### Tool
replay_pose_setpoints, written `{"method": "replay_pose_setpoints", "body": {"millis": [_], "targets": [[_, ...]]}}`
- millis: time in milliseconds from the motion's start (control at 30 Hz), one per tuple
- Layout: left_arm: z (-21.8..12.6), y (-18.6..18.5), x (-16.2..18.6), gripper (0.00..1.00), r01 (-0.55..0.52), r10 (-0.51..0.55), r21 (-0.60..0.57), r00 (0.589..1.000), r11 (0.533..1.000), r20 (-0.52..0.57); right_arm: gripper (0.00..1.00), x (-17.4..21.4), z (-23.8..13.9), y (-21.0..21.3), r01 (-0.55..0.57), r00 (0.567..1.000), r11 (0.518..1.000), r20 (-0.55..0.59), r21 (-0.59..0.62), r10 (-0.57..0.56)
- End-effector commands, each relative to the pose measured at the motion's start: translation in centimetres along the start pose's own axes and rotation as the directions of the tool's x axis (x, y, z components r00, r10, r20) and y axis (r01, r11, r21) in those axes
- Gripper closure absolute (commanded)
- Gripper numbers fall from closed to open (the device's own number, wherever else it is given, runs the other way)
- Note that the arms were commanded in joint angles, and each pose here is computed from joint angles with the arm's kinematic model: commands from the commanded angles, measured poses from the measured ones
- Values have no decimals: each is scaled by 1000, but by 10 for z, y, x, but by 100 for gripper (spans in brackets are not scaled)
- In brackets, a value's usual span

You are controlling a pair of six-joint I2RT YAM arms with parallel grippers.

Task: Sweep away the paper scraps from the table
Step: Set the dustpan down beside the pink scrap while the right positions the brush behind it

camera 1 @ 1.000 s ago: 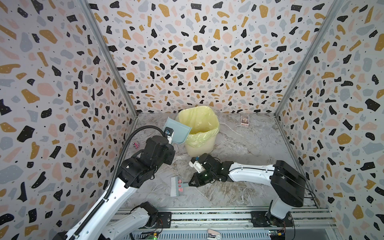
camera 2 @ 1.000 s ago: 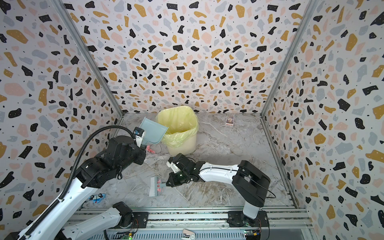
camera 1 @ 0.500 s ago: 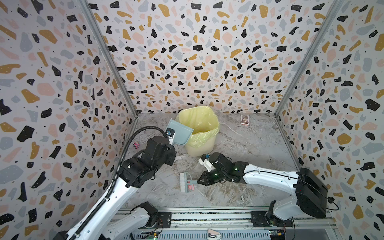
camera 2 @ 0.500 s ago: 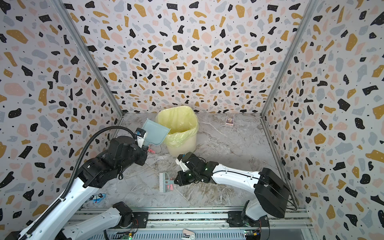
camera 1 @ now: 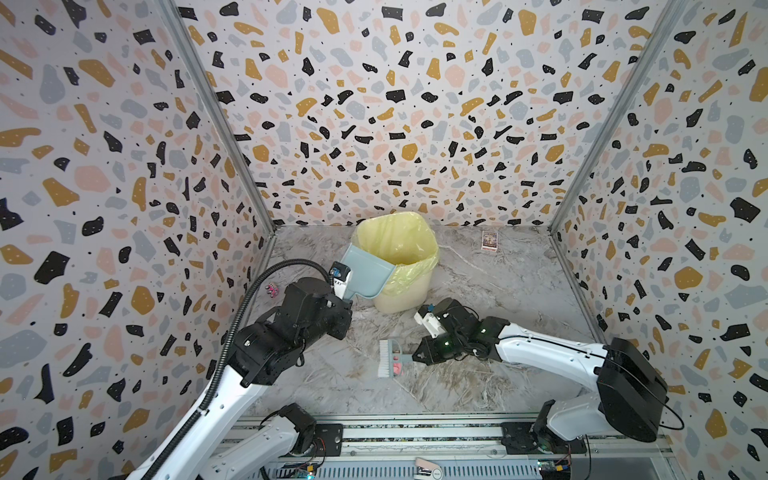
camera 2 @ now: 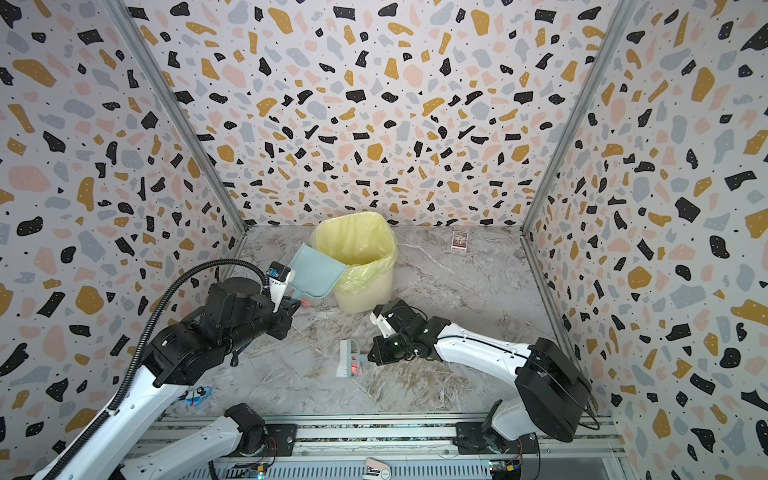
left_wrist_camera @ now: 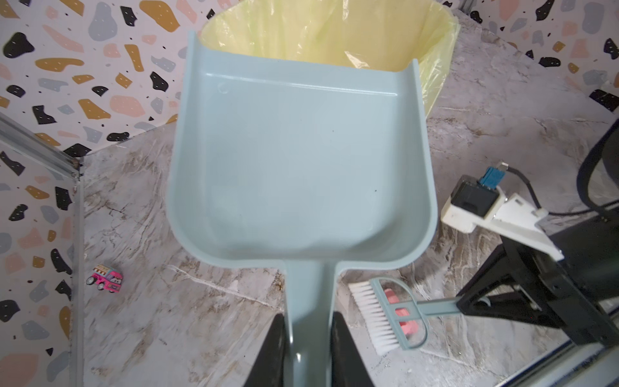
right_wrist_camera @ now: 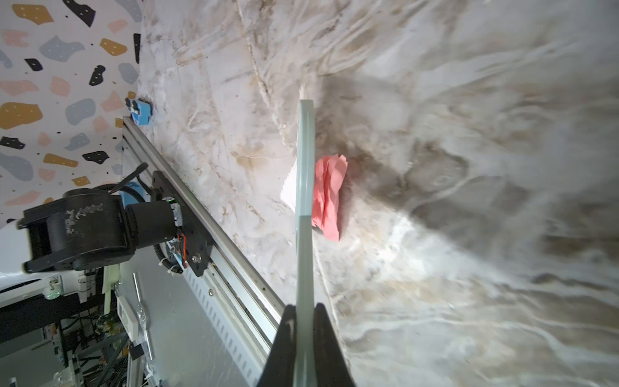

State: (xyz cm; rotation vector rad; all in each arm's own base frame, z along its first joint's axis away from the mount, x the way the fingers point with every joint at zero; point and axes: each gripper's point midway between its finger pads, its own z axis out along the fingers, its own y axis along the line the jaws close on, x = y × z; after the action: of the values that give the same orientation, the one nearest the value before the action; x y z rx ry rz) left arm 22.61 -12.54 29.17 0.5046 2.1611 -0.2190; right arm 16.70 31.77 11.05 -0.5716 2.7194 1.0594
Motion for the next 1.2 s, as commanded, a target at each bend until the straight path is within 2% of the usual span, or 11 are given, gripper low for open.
{"method": "replay_pose_setpoints", "body": {"millis": [0, 200, 467, 567, 767, 1167], "targets": [[-5, -13, 8, 100, 21, -20, 84, 1000, 996, -15, 100, 22, -19, -34, -7, 999, 993, -52, 116, 13], [-4, -25, 24, 100, 38, -29, 153, 998, 987, -59, 100, 19, -47, -56, -26, 999, 983, -20, 184, 30], [15, -43, 46, 100, 90, -69, 222, 993, 971, -100, 100, -10, -87, -35, -23, 995, 996, 94, 89, 14], [21, -47, 62, 100, 92, -59, 229, 987, 969, -147, 100, -17, -106, -32, -26, 991, 995, 133, 94, 14], [27, -57, 86, 100, 87, -33, 249, 976, 964, -214, 100, -21, -132, -45, -45, 984, 982, 176, 182, 13], [33, -91, 143, 100, 77, 29, 283, 936, 956, -350, 100, -27, -139, -66, -22, 989, 945, 145, 327, -27]]}}
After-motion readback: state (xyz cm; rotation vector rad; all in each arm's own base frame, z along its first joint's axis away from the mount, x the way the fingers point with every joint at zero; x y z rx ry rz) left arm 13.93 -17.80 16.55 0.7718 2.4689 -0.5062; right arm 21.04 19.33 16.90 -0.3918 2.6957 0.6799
